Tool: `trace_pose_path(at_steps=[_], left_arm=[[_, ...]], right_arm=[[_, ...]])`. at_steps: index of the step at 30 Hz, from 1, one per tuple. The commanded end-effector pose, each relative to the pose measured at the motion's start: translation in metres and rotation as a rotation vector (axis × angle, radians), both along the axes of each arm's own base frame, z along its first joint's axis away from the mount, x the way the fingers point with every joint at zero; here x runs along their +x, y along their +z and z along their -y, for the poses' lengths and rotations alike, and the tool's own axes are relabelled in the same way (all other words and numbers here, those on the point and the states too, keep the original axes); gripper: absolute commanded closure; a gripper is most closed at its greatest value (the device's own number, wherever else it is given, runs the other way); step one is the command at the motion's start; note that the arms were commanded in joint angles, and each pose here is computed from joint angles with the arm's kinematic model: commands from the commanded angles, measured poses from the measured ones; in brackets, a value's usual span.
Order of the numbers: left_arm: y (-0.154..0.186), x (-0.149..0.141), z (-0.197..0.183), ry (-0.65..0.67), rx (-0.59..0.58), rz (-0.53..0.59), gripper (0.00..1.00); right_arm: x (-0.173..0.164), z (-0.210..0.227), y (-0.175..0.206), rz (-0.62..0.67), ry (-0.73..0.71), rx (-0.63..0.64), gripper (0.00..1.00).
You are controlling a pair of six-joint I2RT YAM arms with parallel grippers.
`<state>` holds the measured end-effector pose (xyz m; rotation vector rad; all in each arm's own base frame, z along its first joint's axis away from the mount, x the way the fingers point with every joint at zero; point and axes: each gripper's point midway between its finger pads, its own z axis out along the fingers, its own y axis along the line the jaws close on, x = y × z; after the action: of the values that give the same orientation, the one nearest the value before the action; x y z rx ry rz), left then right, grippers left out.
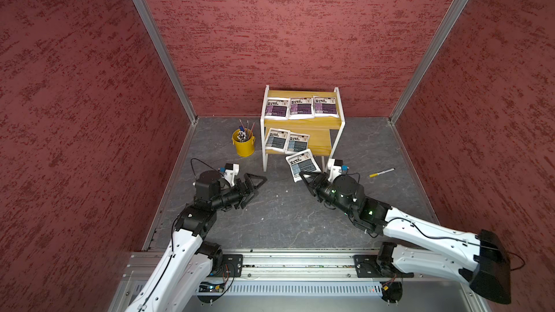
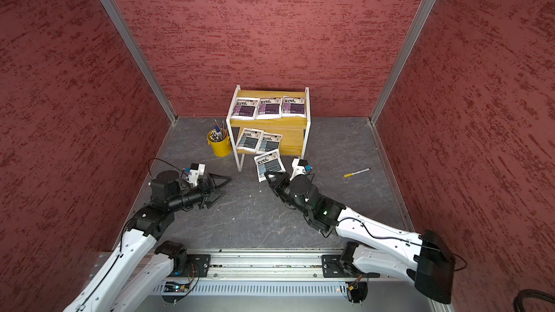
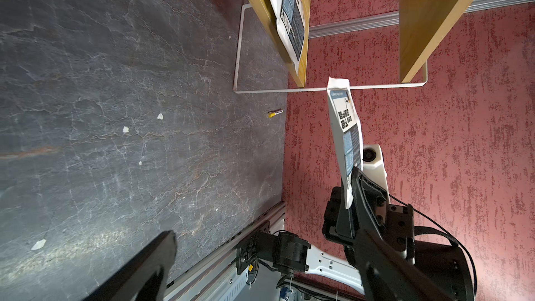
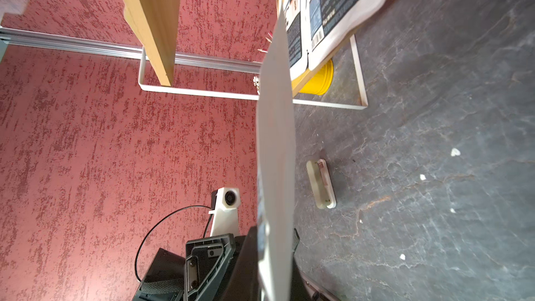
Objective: Place the bagged coffee beans on the shelf by color
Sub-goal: Place the bagged coffee beans on the shelf.
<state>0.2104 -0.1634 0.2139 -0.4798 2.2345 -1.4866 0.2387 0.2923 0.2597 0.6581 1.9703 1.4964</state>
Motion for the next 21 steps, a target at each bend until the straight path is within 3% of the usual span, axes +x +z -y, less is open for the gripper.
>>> trace_pose_path(at_steps=[1, 21], left_arm=[[0.005, -0.004, -0.001, -0.016, 0.004, 0.028, 0.0], [0.001, -0.02, -0.009, -0.018, 0.004, 0.01, 0.0]], right_arm=[[0.005, 0.009, 0.017, 0.066, -0.019, -0.013, 0.98], [0.074, 0.011, 0.039, 0.109, -0.19, -0.013, 1.0]])
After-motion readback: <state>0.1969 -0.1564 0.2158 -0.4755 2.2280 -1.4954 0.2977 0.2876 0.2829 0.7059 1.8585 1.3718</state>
